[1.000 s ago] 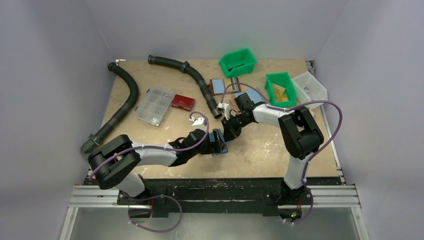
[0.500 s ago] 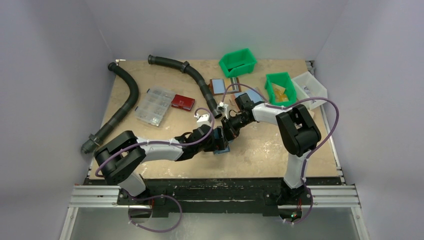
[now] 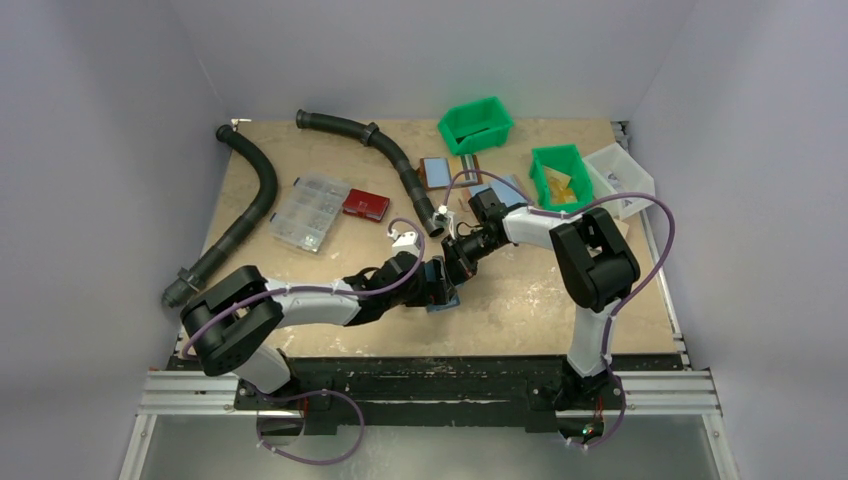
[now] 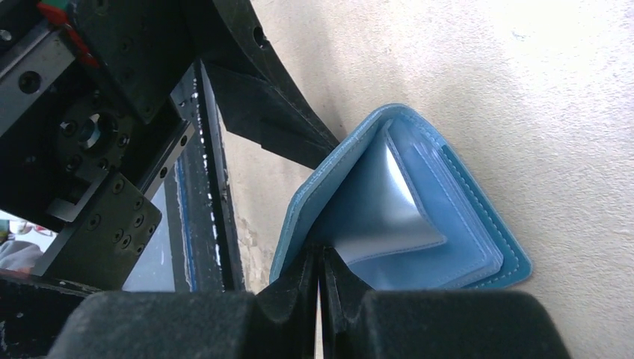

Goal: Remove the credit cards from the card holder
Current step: Open the card holder at the center of the board.

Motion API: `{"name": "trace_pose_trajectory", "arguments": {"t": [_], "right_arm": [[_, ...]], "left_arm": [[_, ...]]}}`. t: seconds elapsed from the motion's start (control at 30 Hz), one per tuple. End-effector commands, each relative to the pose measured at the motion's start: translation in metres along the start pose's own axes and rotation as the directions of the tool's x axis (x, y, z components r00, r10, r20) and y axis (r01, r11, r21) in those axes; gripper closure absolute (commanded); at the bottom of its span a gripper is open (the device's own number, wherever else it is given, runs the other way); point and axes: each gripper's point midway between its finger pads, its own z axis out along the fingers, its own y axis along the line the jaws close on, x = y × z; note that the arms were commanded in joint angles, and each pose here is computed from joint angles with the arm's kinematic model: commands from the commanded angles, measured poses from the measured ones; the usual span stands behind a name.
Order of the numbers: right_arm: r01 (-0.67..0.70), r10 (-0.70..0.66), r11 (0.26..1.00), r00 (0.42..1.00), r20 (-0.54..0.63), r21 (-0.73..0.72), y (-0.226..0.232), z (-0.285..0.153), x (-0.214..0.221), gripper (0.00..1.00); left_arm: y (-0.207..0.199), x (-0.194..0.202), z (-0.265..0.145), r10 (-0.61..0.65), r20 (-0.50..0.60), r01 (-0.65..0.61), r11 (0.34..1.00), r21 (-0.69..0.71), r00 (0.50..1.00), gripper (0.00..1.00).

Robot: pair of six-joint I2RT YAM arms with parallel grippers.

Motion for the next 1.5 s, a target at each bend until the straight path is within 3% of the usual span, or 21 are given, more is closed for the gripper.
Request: {"name": "trace_pose_trajectory", "arguments": {"t": [0.0,0.57,0.77,0.9,1.03,1.17,1.3,1.47], "right_arm": [[0.011,-0.009,0.996,1.0,0.019,-0.089,0.018,0.002,-0.011,0.88],[-0.002,0.003,0.993,1.0,0.013,-0.119,0.02,0.004,-0.008,0.86],[-0.005,0.008,0.988,1.0,0.022,-0.154,0.025,0.004,-0.01,0.84],[-0.01,0.016,0.984,0.999,0.03,-0.179,0.029,0.004,-0.012,0.8],[-0.016,0.023,0.98,0.999,0.036,-0.201,0.032,0.004,-0.013,0.76],[-0.003,0.012,0.98,0.999,0.041,-0.201,0.032,0.003,-0.015,0.73],[0.045,-0.04,0.986,0.998,0.038,-0.158,0.029,-0.003,-0.018,0.65],[0.12,-0.117,0.985,0.993,0.033,-0.12,0.027,-0.017,-0.02,0.61]], "left_arm": [[-0.022,-0.014,-0.007,0.015,0.041,-0.019,0.995,0.094,0.999,0.02],[-0.04,-0.026,-0.025,0.048,0.1,-0.067,0.977,0.203,0.994,0.0],[-0.019,-0.021,-0.012,0.069,0.05,-0.072,0.996,0.058,0.996,0.03],[-0.011,-0.018,-0.008,0.074,0.031,-0.074,0.997,0.003,0.997,0.16],[-0.006,-0.019,-0.01,0.08,0.027,-0.079,0.997,-0.025,0.996,0.37],[0.0,-0.019,-0.011,0.07,0.024,-0.069,0.997,-0.044,0.997,0.88],[0.013,-0.019,-0.011,0.021,0.026,-0.019,0.998,-0.052,0.999,0.93],[0.03,-0.018,-0.016,-0.148,0.03,0.147,0.988,0.053,0.988,0.95]]}}
